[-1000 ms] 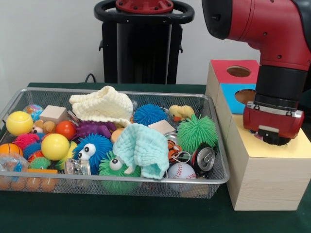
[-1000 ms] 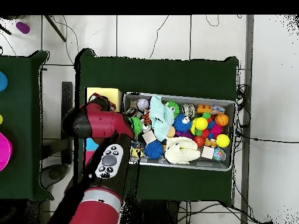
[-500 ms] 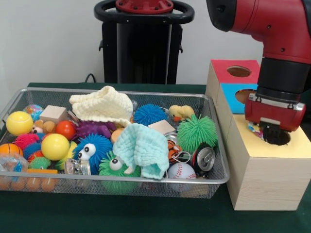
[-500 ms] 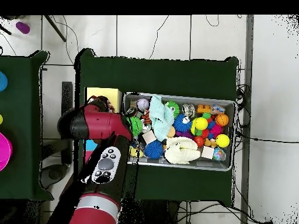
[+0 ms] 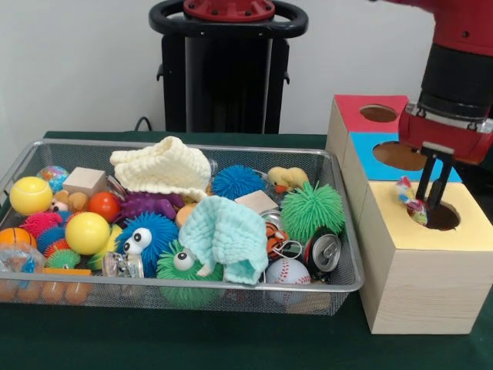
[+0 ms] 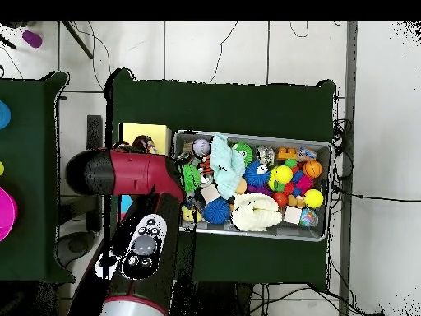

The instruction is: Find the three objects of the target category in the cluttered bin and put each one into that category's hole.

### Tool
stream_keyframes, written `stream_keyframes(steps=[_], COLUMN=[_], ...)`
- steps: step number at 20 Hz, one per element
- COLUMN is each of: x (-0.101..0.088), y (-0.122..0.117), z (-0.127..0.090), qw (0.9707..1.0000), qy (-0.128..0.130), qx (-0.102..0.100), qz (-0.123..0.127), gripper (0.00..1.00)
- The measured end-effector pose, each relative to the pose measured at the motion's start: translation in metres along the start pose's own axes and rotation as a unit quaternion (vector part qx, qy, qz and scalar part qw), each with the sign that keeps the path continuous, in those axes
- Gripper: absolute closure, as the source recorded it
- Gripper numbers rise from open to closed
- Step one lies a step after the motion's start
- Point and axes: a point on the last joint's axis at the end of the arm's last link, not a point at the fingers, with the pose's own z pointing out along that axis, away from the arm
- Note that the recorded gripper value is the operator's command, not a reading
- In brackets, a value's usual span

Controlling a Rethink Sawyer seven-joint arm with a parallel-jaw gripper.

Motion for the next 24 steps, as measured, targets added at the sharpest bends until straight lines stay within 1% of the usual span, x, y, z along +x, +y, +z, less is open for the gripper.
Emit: stream_keyframes(steps=[2,3,9,17,20,24], x=[-0.002,-0.005,-0.011,-0.011,-0.014,-0.018], y=[0.002,0.004,0.007,0.007,0.003,-0.007], z=[-0.009,-0.017,-0.03,-0.031,-0.03,-0.027], qw=[1.0,1.0,0.9998,0.9998,0.9998,0.9998], qy=[0.001,-0.003,-0.01,-0.011,-0.013,-0.021], qx=[-0.002,-0.007,-0.015,-0.015,-0.011,0.002], qz=[0.001,0.002,0.004,0.003,0.004,-0.001], gripper=[1.0,1.0,1.0,1.0,1.0,1.0])
